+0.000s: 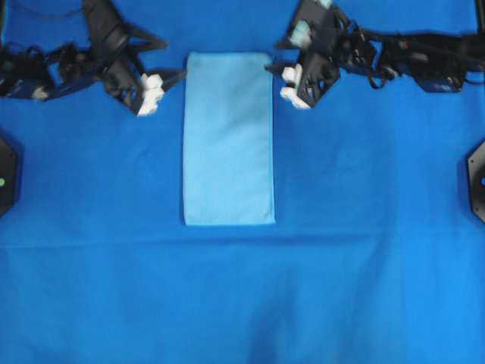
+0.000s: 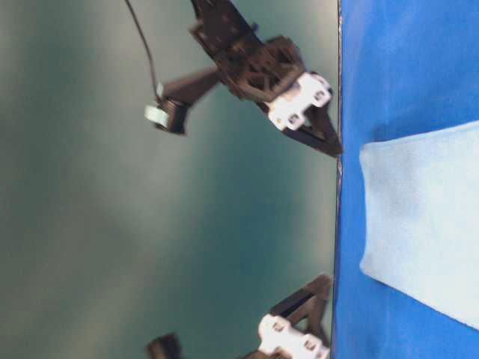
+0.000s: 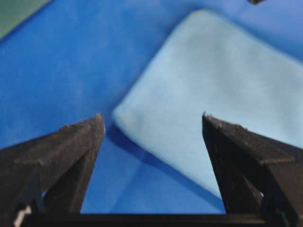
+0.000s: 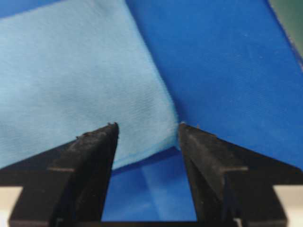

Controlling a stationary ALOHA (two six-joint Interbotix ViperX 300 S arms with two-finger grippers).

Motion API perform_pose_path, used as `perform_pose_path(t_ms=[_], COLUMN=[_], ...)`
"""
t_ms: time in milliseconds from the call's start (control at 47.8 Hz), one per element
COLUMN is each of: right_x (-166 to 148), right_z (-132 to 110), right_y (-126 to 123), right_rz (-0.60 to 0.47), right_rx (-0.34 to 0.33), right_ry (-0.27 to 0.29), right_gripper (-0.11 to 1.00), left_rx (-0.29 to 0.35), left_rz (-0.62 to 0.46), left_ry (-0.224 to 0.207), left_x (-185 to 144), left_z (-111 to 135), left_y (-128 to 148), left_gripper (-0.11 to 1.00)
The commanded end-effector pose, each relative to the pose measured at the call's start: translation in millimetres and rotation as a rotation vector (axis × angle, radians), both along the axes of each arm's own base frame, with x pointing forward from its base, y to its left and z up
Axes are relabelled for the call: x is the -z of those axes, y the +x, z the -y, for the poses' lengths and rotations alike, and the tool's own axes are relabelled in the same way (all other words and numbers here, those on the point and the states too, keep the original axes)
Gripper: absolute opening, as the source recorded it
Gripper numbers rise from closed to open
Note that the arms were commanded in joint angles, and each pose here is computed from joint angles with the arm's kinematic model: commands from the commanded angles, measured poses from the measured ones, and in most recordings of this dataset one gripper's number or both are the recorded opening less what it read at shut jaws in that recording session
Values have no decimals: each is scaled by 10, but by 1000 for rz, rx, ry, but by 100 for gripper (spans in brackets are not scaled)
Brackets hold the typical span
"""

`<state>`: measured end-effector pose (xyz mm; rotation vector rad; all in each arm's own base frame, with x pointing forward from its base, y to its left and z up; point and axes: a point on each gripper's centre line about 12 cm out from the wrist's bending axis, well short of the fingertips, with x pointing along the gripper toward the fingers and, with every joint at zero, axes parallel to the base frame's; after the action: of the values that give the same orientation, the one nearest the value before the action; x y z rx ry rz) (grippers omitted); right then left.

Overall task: Fold a vertical towel.
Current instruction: 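Move both grippers to the towel's top corners and pinch them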

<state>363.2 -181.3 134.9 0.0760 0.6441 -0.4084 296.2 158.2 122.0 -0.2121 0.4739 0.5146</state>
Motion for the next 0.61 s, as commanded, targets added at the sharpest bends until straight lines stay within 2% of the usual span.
perform_pose_path(t_ms=[0,293,585], right_x=[-52,203,400], right_z=[90,213,232], right_y=[103,113,159], right_rz=[21,-24,-49], right_rx=[-6,3,-7], right_ry=[-27,-19,-10], right_gripper=[58,58,57], left_rx=[-19,-33,-35], left_rz=[14,-40,-45], left_ry=[12,-17,-20], left_x=[32,419,470], left_z=[-127,-272,-305], left_y=[88,243,289], left_gripper=[79,78,74])
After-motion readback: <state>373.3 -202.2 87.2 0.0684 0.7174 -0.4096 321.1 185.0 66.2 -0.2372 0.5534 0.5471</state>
